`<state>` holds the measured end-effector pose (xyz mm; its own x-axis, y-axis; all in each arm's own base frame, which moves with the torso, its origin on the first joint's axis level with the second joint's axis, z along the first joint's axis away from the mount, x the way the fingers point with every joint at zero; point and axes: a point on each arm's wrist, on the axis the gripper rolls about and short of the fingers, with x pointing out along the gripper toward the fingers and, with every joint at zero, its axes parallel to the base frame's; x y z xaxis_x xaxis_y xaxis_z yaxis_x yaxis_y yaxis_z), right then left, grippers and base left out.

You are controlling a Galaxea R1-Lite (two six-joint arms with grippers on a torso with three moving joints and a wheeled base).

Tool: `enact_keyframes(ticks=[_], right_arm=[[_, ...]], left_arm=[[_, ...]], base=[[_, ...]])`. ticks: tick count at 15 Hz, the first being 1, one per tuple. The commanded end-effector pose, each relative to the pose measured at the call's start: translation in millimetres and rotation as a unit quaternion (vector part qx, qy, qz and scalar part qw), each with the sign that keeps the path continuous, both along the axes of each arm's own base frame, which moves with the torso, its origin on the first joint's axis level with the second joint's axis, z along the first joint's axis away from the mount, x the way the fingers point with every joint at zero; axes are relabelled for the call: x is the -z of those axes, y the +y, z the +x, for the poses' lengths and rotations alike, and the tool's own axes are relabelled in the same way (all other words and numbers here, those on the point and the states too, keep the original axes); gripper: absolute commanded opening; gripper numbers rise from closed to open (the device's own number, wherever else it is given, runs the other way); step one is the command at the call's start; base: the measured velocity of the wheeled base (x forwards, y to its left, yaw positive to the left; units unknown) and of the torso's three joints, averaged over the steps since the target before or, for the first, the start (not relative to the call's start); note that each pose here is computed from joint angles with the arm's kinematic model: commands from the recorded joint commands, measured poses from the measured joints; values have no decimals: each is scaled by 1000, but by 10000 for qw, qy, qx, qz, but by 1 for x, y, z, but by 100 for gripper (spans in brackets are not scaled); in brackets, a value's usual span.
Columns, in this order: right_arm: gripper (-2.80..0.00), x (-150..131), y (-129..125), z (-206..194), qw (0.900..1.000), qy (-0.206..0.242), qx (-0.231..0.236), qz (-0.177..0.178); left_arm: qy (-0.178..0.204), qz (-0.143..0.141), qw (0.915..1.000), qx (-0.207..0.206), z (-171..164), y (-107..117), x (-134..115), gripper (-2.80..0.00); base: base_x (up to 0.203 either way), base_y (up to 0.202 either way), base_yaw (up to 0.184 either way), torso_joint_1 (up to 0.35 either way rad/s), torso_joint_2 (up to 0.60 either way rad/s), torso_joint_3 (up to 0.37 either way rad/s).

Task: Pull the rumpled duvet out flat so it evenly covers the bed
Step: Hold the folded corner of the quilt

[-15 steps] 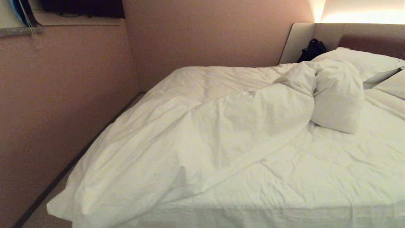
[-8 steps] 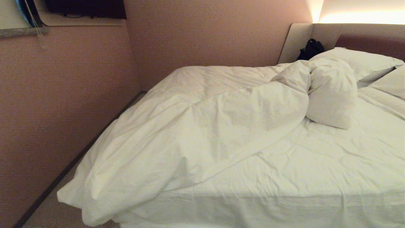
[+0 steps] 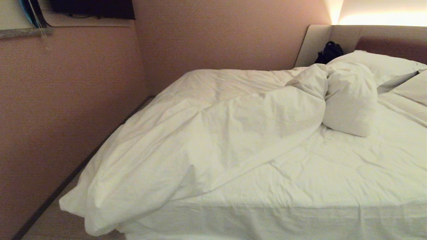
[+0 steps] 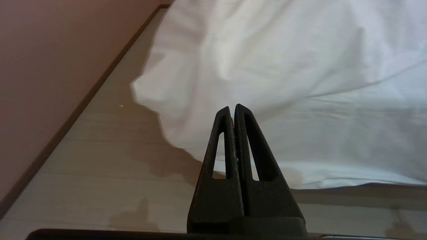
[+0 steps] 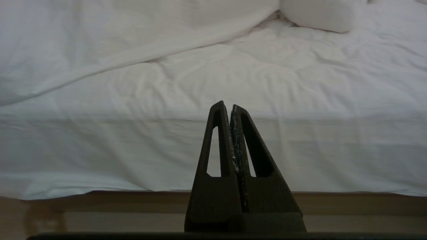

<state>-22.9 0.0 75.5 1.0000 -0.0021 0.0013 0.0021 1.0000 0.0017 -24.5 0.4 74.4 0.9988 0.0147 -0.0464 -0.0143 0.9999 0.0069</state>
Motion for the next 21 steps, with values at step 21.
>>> enact_keyframes(ticks=[21], right_arm=[[-280,0,0,0,10000,6,-3,-1]], left_arm=[[-2,-8,10000,-4,0,0,0,-280]], base=[[0,-193,1,3,2,3]])
